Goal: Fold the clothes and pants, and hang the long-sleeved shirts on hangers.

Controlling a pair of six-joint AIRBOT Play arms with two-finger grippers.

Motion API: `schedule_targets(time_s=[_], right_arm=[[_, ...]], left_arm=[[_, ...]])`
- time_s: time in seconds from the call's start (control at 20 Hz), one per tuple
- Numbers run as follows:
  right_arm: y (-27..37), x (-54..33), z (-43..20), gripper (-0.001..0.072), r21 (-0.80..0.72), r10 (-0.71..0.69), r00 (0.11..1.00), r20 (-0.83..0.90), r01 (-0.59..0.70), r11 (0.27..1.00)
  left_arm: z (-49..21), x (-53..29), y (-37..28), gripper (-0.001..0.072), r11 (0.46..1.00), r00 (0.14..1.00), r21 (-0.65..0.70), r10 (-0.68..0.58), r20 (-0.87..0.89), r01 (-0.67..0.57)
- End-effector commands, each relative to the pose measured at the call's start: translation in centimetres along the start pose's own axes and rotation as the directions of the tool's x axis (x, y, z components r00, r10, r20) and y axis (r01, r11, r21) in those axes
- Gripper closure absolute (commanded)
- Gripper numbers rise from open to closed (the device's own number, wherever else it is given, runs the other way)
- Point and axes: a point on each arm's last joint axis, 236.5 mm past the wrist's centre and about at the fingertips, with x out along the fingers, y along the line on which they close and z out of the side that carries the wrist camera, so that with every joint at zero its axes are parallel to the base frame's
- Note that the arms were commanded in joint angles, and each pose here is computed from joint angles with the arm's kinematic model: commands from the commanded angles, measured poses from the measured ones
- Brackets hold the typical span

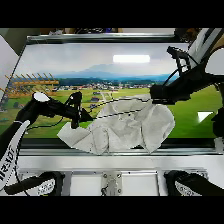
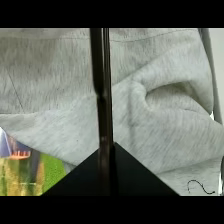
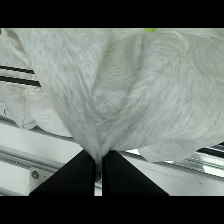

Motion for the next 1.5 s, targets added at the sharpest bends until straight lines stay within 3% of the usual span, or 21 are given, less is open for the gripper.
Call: schedule_targets(time_s=[0.0, 0.4, 0.6, 1.15, 1.2, 1.3, 1.45], right_arm=[[1.6, 0.4, 0.1, 0.0688, -0.066, 0.012, 1.0, -0.006, -0.013, 0.998], [8.3, 1.6, 2.0, 0.0689, -0.202, 0.103, 0.993, 0.061, -0.088, 0.975], [12.9, 2.9, 2.0, 0.0688, -0.245, 0.221, 0.974, 0.045, -0.204, 0.948], [14.8, 4.6, 2.4, 0.0676, -0.269, 0.243, 0.969, 0.05, -0.221, 0.937], [14.7, 4.6, 2.2, 0.059, -0.27, 0.239, 0.97, 0.043, -0.219, 0.938], [14.4, 4.7, 1.6, 0.0204, -0.303, 0.225, 0.974, 0.019, -0.209, 0.93], [13.6, 4.0, 0.4, 0.0178, -0.336, 0.203, 0.979, -0.018, -0.197, 0.921]], left_arm=[[0.5, 0.1, 0.1, 0.0697, 1.0, 1.0, 0.0, 0.005, 0.018, -0.005], [0.6, 0.1, -0.4, 0.0697, 1.0, 1.0, -0.001, -0.015, 0.025, 0.015], [0.6, 0.1, -0.4, 0.0697, 1.0, 1.0, -0.001, -0.019, 0.024, 0.019], [0.6, 0.1, -0.5, 0.0697, 1.0, 0.999, -0.002, -0.022, 0.024, 0.022], [0.6, 0.1, -0.5, 0.0696, 1.0, 0.999, -0.002, -0.023, 0.025, 0.023], [0.6, 0.1, -0.5, 0.0697, 1.0, 0.999, -0.002, -0.023, 0.025, 0.023], [0.6, 0.1, -0.5, 0.0696, 1.0, 0.999, -0.002, -0.023, 0.025, 0.023]])
